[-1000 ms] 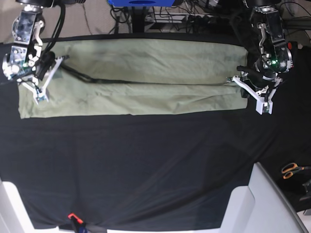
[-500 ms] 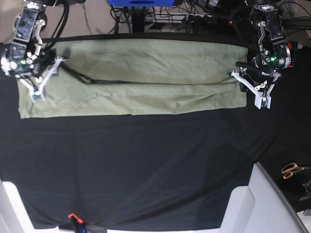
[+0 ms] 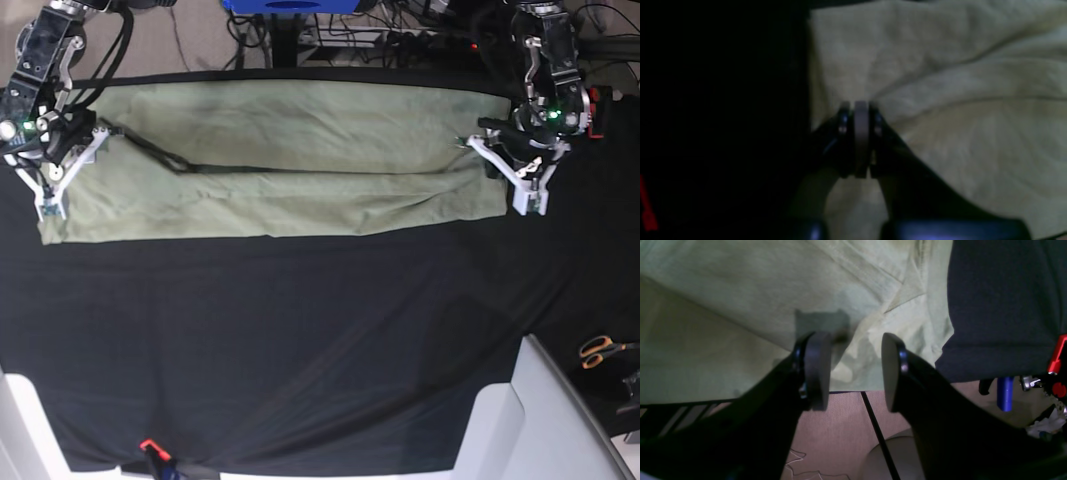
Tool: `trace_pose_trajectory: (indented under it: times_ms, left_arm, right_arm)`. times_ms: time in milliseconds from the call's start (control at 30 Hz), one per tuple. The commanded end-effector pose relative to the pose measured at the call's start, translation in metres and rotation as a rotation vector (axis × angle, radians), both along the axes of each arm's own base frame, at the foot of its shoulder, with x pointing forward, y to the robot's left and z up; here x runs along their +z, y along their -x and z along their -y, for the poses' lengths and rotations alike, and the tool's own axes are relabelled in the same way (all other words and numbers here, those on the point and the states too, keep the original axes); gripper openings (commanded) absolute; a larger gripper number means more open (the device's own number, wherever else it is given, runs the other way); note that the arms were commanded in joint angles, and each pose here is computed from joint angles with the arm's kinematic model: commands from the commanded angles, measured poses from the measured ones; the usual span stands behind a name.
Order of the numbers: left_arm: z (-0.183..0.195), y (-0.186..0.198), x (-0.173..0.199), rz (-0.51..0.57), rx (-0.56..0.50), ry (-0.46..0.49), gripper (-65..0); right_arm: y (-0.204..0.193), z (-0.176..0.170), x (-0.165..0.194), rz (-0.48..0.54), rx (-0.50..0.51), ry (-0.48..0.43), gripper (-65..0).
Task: Fold the T-shirt properly
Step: 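Release the shirt with the left gripper and raise it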
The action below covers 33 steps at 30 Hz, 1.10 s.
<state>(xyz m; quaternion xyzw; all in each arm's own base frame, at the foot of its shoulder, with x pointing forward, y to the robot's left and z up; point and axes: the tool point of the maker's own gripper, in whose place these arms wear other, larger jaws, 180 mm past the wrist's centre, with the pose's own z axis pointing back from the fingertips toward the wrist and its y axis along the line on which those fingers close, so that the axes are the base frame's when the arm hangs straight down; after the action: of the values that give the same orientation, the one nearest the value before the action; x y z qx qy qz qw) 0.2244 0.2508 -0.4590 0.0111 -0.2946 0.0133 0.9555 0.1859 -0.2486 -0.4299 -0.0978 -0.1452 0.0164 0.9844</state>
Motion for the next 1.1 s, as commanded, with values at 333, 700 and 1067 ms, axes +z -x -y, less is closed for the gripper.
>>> trace_pose_trajectory:
  times_ms: [333, 700, 1067]
  left_arm:
    - [-0.011, -0.011, 0.013, 0.041, -0.011, -0.034, -65.0]
    - [-0.029, -0.01, 0.029, 0.061, -0.031, -0.095, -42.6]
    - [-0.031, -0.013, 0.103, 0.271, 0.025, -0.082, -1.8]
  right_arm:
    - [-0.007, 0.004, 0.008, 0.031, 0.006, 0.015, -40.7]
    - [-0.007, -0.004, 0.005, 0.031, 0.005, -0.005, -40.7]
    - [-0.006, -0.005, 0.005, 0.029, 0.006, -0.007, -41.1]
